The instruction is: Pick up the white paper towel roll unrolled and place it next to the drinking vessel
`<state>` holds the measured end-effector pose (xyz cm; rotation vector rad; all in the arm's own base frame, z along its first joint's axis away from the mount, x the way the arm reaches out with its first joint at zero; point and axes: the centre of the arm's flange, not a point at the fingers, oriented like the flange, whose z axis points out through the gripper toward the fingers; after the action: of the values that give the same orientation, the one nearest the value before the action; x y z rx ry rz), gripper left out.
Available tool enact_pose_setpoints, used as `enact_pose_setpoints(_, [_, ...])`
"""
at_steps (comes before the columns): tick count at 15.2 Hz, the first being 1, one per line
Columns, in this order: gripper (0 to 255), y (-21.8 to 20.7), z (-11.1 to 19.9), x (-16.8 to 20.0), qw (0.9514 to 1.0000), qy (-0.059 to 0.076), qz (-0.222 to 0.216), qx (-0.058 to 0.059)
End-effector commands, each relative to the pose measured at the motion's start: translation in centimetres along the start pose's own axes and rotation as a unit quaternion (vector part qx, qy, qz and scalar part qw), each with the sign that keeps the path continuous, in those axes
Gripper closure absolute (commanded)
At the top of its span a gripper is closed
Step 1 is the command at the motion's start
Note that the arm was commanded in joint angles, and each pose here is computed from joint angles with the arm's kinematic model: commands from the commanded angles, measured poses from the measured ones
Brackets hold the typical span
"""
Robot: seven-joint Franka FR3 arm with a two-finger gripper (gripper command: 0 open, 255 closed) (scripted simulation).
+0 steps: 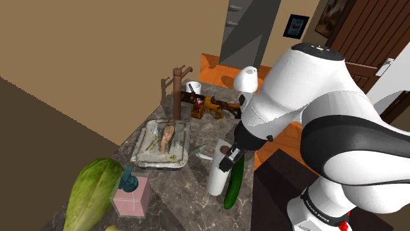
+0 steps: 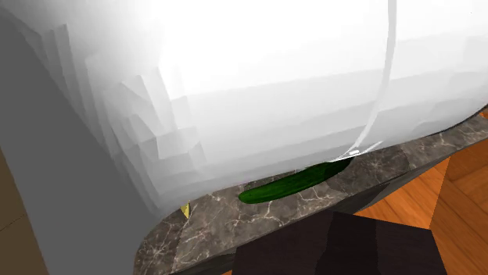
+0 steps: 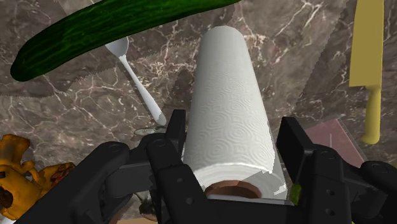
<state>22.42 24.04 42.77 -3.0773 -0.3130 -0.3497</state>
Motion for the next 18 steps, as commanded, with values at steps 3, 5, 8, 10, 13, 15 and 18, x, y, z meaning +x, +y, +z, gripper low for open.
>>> enact_pose_setpoints(3, [255, 0.0, -2.1, 0.5, 1.0, 0.0, 0.0, 0.0])
enact_pose_setpoints(5, [255, 0.0, -3.1, 0.7, 1.0, 0.0, 0.0, 0.0])
enact_pose_setpoints(8, [255, -0.1, -4.6, 1.1, 1.0, 0.0, 0.0, 0.0])
enact_pose_setpoints(10, [255, -0.1, -5.7, 1.3, 1.0, 0.0, 0.0, 0.0])
enact_pose_setpoints(13, [255, -0.1, -7.2, 1.7, 1.0, 0.0, 0.0, 0.0])
enact_pose_setpoints(15, [255, -0.1, -8.2, 1.9, 1.0, 0.0, 0.0, 0.0])
enact_pose_setpoints(18, [255, -0.1, -9.8, 2.3, 1.0, 0.0, 0.0, 0.0])
